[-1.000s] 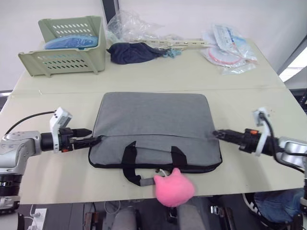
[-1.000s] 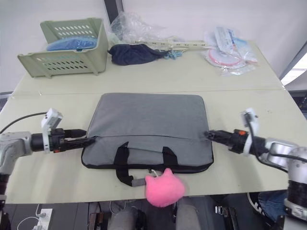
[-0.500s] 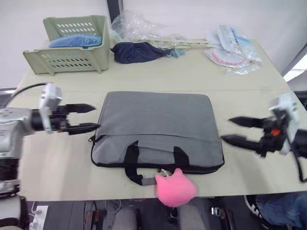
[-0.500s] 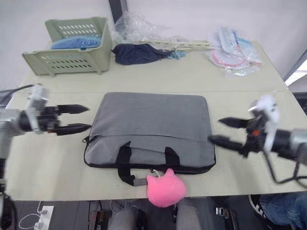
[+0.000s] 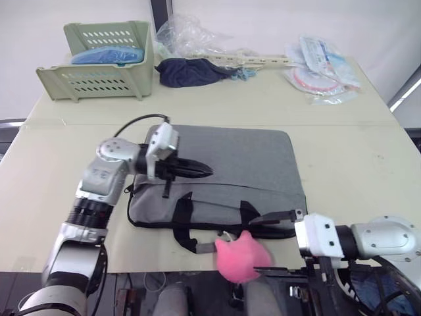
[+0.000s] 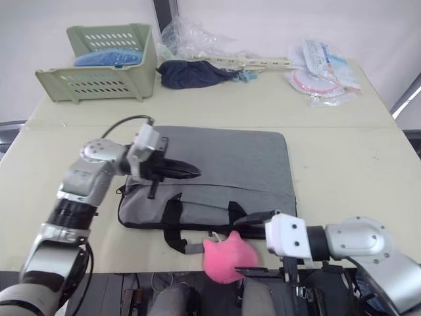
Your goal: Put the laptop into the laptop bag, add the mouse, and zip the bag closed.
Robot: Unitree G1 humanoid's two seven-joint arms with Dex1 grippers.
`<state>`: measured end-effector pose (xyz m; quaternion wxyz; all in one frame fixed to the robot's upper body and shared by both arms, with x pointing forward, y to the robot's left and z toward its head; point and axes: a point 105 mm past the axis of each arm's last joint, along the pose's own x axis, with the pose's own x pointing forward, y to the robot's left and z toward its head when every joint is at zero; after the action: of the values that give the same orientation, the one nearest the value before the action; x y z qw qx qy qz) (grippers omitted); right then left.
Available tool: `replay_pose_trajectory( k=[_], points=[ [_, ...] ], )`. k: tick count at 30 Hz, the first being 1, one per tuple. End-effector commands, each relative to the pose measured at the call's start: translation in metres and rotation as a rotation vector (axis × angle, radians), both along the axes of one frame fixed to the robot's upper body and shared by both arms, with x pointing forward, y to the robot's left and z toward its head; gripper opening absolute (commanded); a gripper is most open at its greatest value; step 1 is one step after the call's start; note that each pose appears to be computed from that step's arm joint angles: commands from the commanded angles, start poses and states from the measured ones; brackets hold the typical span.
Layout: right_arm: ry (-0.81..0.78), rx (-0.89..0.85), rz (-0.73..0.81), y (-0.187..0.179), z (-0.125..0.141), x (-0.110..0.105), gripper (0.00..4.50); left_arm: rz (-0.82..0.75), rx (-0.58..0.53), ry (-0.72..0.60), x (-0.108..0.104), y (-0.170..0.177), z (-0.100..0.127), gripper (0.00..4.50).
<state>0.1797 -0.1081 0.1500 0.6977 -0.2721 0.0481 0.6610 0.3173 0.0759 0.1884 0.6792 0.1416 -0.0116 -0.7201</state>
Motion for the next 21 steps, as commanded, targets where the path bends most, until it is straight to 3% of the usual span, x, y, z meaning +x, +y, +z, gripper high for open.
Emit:
replay_pose_trajectory(
  k=[1, 5, 8, 11, 16, 18, 21],
  points=[
    [-0.041, -0.022, 0.081, 0.008, -0.008, -0.004, 4.5, 0.04, 0.031, -0.058, 0.015, -0.018, 0.001, 0.11],
    [-0.048, -0.056, 0.13, 0.014, -0.022, -0.007, 4.5, 0.088, 0.11, -0.027, 0.023, -0.03, -0.021, 0.11],
    [-0.038, -0.086, 0.142, 0.014, -0.028, -0.006, 4.5, 0.083, 0.275, 0.038, 0.019, -0.026, -0.057, 0.11],
    [-0.01, -0.093, 0.122, 0.015, -0.034, -0.003, 4.5, 0.073, 0.366, 0.09, 0.012, -0.017, -0.078, 0.11],
    [-0.004, -0.1, 0.087, 0.017, -0.042, 0.001, 4.5, 0.132, 0.384, 0.087, 0.018, -0.013, -0.089, 0.11],
    [0.014, -0.101, 0.074, 0.015, -0.049, 0.002, 3.96, 0.131, 0.372, 0.091, 0.018, -0.013, -0.087, 0.0],
    [0.016, -0.098, 0.062, 0.014, -0.055, 0.003, 2.6, 0.131, 0.373, 0.088, 0.019, -0.012, -0.087, 0.0]
  ],
)
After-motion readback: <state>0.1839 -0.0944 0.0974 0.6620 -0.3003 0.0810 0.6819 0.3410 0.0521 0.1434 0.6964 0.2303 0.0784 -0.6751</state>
